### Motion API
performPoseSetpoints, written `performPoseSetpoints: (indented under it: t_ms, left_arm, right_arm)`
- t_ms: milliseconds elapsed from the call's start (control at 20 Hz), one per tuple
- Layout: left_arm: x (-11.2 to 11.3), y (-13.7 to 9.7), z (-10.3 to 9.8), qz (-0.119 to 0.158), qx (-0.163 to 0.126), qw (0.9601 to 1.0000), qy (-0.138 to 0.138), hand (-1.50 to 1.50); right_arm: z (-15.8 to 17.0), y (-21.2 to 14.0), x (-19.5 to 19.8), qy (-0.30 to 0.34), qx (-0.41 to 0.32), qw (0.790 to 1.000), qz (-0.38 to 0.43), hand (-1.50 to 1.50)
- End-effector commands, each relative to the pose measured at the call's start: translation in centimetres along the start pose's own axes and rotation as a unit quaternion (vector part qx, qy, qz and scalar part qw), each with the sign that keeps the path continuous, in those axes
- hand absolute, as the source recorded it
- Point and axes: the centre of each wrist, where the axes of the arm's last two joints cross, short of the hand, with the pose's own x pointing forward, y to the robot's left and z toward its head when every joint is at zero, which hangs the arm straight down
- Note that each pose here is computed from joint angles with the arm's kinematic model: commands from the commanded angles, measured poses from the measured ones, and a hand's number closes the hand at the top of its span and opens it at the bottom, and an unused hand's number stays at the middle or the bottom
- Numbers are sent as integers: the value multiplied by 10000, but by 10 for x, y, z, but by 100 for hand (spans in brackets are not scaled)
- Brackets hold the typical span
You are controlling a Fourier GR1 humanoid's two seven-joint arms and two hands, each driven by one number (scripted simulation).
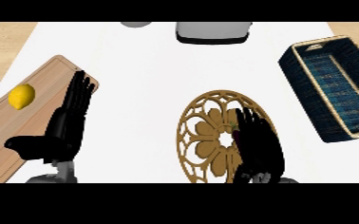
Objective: Pick the eggplant from the placemat and place it in the basket
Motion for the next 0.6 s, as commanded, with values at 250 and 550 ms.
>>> performPoseSetpoints:
  t_ms: [250, 550]
  left_arm:
    - [-15, 16, -1, 7, 15, 10000, 22, 0]
    - [-1, 20, -6, -23, 107, 9999, -34, 0]
  right_arm:
    - [-15, 27, 4, 428, 47, 9991, 49, -150]
    - [-20, 30, -17, 476, -40, 9988, -80, -150]
